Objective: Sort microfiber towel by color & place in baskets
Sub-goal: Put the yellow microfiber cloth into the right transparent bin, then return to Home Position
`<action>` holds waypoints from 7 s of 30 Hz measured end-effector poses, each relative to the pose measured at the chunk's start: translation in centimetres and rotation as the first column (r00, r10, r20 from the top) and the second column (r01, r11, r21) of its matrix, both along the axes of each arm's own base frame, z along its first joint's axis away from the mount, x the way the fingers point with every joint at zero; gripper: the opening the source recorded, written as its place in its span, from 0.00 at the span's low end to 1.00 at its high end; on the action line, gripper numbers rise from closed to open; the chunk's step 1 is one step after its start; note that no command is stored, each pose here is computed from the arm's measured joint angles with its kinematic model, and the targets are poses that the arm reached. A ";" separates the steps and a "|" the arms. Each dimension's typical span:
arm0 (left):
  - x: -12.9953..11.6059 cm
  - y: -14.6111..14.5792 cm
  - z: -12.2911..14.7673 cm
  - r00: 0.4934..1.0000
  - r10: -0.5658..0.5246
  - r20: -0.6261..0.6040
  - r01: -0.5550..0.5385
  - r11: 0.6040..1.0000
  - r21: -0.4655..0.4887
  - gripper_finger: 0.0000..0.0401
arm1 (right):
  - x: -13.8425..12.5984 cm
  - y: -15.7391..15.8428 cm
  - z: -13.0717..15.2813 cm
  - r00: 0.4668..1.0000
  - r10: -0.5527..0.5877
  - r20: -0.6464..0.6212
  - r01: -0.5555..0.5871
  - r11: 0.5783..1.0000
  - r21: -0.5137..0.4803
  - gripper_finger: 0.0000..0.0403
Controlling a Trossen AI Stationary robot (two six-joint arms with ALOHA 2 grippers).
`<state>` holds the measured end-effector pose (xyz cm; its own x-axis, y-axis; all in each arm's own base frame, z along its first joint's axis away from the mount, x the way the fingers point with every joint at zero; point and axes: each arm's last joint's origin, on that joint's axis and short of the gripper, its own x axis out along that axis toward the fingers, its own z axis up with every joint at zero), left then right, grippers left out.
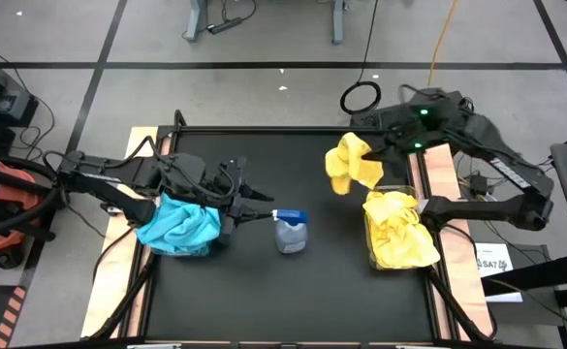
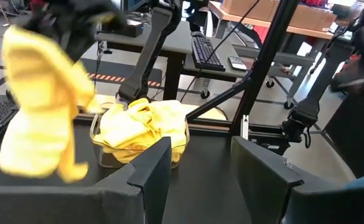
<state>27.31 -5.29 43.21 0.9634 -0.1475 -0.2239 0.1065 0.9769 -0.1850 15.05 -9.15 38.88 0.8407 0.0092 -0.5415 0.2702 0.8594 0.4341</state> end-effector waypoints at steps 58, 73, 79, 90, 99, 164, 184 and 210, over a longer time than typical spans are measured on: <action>0.0 0.2 -0.1 0.998 0.069 -0.002 -0.069 0.997 0.020 0.44 | -7.6 6.4 -11.5 0.772 0.252 -0.583 -0.189 0.968 0.168 0.00; 0.1 0.8 -0.1 0.996 0.089 -0.002 -0.089 0.996 0.022 0.44 | -4.5 5.1 -11.7 0.827 0.121 -0.549 -0.060 0.990 0.128 0.00; 0.1 0.7 -0.1 0.996 0.087 -0.007 -0.087 0.996 0.024 0.44 | -2.9 4.7 -13.9 0.777 0.157 -0.610 -0.090 0.986 0.139 0.00; 0.1 0.8 -0.4 0.996 0.087 -0.030 -0.086 0.996 0.032 0.44 | -1.8 4.4 -18.7 0.660 0.147 -0.737 0.028 0.975 0.220 0.03; 0.1 0.9 -0.3 0.996 0.089 -0.027 -0.087 0.995 0.049 0.44 | -0.5 3.7 -20.2 0.599 0.109 -0.793 0.112 0.970 0.218 0.03; -2.1 1.6 1.2 0.988 0.143 0.049 -0.150 0.967 0.204 0.44 | -8.9 7.5 7.2 0.970 0.035 0.240 0.022 0.973 -0.231 0.47; -8.3 3.0 -0.2 0.961 0.275 -0.025 -0.256 0.921 0.292 0.44 | -15.6 10.4 7.6 0.863 0.126 0.490 0.077 0.925 -0.372 0.47; -15.5 4.7 -10.8 0.873 0.440 0.211 -0.432 0.898 -0.083 0.44 | -16.3 10.5 -4.4 0.697 -0.017 0.717 0.182 0.971 -0.154 0.47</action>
<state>11.82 -0.57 32.41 0.9553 0.2956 -0.0026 -0.2876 0.9276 -0.2384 -1.27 1.33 34.46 0.9632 -0.1337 0.2330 0.0434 0.9333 0.3565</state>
